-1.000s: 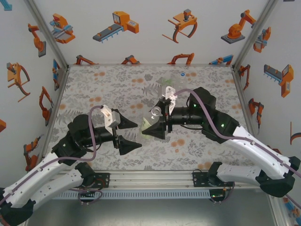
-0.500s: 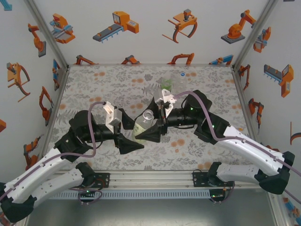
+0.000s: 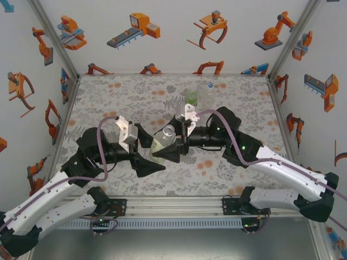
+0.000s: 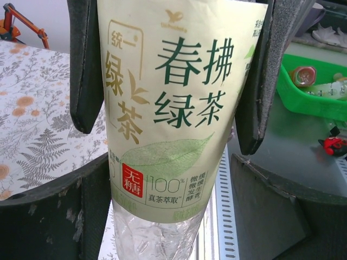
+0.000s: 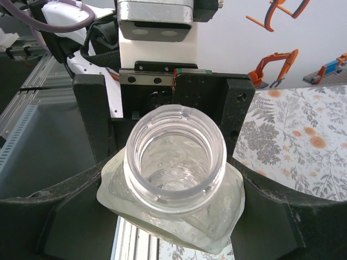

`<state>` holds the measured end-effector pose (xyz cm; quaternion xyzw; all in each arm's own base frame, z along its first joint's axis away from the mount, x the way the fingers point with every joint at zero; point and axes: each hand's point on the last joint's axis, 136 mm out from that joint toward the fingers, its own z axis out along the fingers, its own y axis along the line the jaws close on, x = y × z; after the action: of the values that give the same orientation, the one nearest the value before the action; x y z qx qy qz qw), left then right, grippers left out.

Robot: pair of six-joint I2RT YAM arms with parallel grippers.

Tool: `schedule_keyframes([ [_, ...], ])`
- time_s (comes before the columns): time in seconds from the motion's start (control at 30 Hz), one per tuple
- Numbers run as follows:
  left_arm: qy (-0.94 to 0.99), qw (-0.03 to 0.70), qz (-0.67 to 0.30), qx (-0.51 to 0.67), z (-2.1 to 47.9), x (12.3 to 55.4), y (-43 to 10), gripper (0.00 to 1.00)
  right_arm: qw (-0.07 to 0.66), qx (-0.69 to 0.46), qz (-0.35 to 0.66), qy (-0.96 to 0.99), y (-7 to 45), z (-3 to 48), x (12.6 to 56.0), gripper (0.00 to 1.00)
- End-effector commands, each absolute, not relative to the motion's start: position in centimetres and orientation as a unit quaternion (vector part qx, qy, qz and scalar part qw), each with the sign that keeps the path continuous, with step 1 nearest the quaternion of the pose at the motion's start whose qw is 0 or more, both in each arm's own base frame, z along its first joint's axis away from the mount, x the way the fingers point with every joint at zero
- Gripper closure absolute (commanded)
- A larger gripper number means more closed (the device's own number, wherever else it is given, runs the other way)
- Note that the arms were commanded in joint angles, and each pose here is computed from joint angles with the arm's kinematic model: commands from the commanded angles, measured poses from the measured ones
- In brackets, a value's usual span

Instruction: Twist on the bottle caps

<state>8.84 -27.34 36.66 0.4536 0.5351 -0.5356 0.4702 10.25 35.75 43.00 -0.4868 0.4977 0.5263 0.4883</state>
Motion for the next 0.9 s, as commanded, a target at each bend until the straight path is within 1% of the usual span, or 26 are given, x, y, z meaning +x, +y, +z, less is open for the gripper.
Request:
schedule_keyframes([
  [0.0,0.510,0.473,-0.556,0.454,38.4,7.9,-27.3,0.23,0.525,-0.472,0.535,0.464,35.3,45.0,10.2,0.89],
  [0.2,0.512,0.469,-0.555,0.457,38.3,8.0,-27.6,0.26,0.501,-0.479,0.574,0.436,35.2,45.4,8.3,0.90],
  [0.33,0.517,0.466,-0.553,0.459,38.1,7.9,-27.5,0.26,0.511,-0.473,0.566,0.441,35.0,45.6,8.6,0.92],
  [0.47,0.518,0.466,-0.552,0.458,37.9,8.0,-27.6,0.23,0.525,-0.467,0.563,0.435,34.6,46.0,8.6,0.93],
  [0.87,0.519,0.470,-0.549,0.456,37.9,8.3,-27.9,0.23,0.527,-0.462,0.571,0.429,34.8,46.7,8.5,0.96],
])
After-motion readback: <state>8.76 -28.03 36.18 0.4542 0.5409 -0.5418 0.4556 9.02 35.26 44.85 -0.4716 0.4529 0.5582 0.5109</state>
